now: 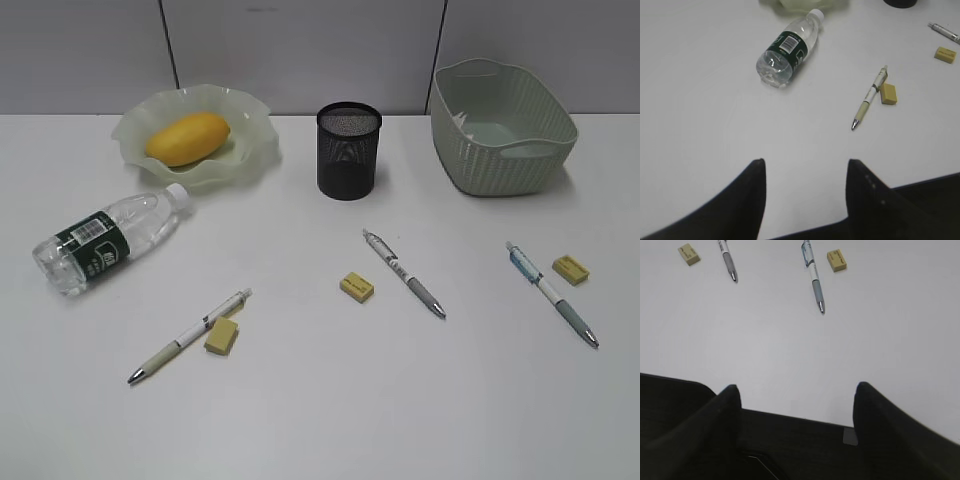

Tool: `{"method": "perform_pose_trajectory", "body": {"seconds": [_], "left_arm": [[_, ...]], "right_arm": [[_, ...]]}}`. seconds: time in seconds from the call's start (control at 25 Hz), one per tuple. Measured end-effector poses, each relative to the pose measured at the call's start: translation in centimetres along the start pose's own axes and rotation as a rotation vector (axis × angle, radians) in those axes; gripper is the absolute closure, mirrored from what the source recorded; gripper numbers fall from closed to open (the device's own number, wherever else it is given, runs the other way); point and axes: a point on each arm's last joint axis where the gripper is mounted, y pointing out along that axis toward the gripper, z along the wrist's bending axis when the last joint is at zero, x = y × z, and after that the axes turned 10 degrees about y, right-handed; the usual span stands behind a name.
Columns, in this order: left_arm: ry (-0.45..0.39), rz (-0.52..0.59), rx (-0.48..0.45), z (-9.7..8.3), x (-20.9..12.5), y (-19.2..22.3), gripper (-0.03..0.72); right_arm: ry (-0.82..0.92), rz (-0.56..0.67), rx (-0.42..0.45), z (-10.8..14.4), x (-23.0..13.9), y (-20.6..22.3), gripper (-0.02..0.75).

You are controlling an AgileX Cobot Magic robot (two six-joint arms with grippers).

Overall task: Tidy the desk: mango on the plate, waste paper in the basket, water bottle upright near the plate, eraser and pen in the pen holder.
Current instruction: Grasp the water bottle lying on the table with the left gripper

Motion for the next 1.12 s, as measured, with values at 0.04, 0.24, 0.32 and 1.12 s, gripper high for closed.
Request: {"method": "perform_pose_trajectory", "body": {"seconds": [0.04,0.24,0.32,1.12], "left_arm": [[0.000,0.000,0.000,0.0,0.0,0.0,0.295],[0.000,-0.004,0.002,0.0,0.0,0.0,0.295],[0.001,-0.015,0.004,0.0,0.2,0.0,0.295],[0.047,0.411,-0.068,1.6,9.5,12.8,0.123]], "right_arm": [[0.000,-0.001,0.000,0.0,0.0,0.1,0.188],[0.000,-0.009,0.002,0.0,0.0,0.3,0.197],[0.000,-0.009,0.002,0.0,0.0,0.3,0.206],[0.000,-0.010,0.002,0.0,0.0,0.3,0.219]]}}
